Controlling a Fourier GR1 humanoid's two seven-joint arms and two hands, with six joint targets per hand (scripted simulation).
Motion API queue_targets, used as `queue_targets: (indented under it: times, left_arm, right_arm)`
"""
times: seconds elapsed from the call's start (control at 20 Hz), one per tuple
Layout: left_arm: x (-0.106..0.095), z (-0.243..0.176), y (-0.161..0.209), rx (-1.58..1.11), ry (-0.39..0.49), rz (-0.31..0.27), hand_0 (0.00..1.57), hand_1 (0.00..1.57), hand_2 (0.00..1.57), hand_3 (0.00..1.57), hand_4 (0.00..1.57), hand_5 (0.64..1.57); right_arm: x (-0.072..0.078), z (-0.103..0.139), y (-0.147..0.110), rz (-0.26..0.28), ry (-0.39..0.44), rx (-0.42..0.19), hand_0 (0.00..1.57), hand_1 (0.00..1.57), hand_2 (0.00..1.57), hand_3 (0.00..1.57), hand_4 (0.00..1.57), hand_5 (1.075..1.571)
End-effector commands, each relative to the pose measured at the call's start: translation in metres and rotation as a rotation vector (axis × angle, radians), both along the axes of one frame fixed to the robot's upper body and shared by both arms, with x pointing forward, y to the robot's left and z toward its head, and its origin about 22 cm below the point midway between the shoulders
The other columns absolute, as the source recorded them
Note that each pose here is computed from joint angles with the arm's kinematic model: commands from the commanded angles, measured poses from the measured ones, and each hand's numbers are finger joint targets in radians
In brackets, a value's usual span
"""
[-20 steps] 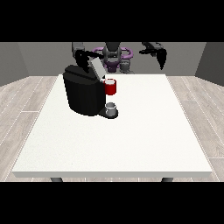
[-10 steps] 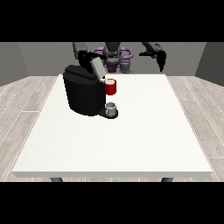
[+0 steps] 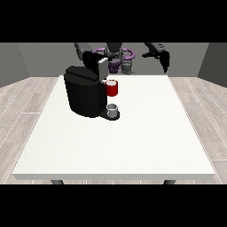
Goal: Insert the coffee pod into the coffee machine and close the lid
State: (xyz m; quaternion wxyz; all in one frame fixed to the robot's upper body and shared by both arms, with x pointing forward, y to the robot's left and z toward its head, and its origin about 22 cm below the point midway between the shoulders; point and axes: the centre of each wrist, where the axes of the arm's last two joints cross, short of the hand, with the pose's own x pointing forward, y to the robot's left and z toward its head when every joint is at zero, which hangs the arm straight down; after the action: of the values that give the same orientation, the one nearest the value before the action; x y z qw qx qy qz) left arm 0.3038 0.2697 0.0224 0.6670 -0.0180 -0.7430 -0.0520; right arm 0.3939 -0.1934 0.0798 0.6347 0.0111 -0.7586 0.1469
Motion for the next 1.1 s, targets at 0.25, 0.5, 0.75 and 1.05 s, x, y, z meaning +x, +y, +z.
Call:
queue_targets:
  times: [0.25, 0.5, 0.75, 1.05]
  left_arm:
    - [0.004, -0.001, -0.005, -0.010, -0.022, -0.004, 0.00, 0.00, 0.00, 0.00, 0.14, 1.571]
    - [0.008, 0.006, 0.004, -0.003, -0.033, -0.015, 0.00, 0.00, 0.00, 0.00, 0.00, 1.571]
    - [-0.009, -0.010, -0.021, -0.021, -0.079, -0.057, 0.00, 0.00, 0.00, 0.00, 0.20, 1.571]
    - [-0.028, -0.051, -0.006, -0.035, 0.005, 0.009, 0.00, 0.00, 0.00, 0.00, 0.19, 1.571]
  right_arm:
    - [0.017, 0.033, 0.018, 0.029, -0.070, -0.091, 0.00, 0.00, 0.00, 0.00, 0.12, 1.571]
    - [0.013, 0.020, 0.033, 0.054, -0.065, -0.099, 0.00, 0.00, 0.00, 0.00, 0.14, 1.571]
    - [0.014, 0.024, 0.035, 0.075, -0.079, -0.087, 0.00, 0.00, 0.00, 0.00, 0.03, 1.571]
    - [-0.034, -0.024, 0.069, 0.236, -0.046, 0.072, 0.00, 0.00, 0.00, 0.00, 0.28, 1.571]
